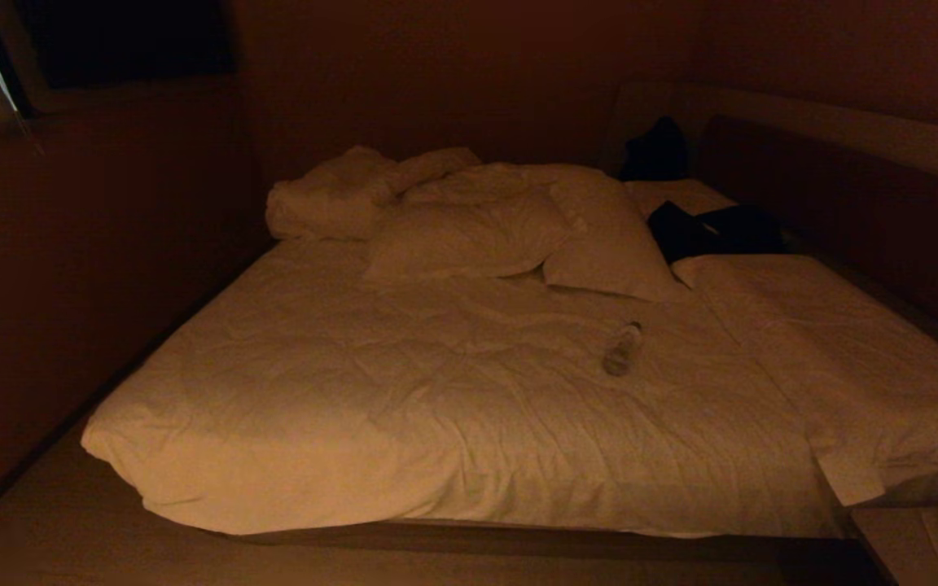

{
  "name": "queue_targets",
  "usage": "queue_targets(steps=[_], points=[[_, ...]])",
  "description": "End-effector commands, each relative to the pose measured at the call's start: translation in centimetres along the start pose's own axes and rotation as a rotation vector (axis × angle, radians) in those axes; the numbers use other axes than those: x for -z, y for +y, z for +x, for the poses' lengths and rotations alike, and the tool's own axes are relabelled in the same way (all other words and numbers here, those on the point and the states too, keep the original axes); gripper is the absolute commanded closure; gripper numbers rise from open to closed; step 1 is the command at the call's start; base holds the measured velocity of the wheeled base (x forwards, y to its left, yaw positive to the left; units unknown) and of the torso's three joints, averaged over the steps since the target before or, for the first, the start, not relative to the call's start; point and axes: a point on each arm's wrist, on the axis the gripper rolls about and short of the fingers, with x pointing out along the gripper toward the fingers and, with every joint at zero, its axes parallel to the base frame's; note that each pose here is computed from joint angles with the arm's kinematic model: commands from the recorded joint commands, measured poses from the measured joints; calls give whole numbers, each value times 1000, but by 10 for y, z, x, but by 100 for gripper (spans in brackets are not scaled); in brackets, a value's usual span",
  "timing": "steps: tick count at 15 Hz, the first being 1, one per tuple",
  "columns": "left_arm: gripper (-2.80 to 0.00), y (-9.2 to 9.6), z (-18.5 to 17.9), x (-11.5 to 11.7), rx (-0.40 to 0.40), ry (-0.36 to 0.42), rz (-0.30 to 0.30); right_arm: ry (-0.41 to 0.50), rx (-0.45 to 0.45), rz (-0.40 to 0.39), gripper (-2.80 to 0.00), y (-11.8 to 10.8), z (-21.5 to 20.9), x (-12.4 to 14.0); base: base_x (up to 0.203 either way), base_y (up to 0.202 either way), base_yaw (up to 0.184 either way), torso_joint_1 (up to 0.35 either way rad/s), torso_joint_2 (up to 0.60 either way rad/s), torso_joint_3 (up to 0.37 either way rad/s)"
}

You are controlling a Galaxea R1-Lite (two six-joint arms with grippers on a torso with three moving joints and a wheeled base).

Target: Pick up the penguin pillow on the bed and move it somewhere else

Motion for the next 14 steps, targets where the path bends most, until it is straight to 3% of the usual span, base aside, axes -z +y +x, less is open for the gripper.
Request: queue_targets(steps=[1, 2, 14], points=[[0, 0, 0, 0, -1, -1, 0, 1, 2, 35, 0, 0, 0, 1, 0, 0, 0, 0, 0, 0], [0, 0, 0, 0, -1, -1, 0, 0, 4, 62, 0, 0, 0, 0, 0, 0, 0, 0, 0, 0], [0, 0, 0, 0, 0, -1, 0, 0, 4, 66, 0, 0, 0, 0, 0, 0, 0, 0, 0, 0]])
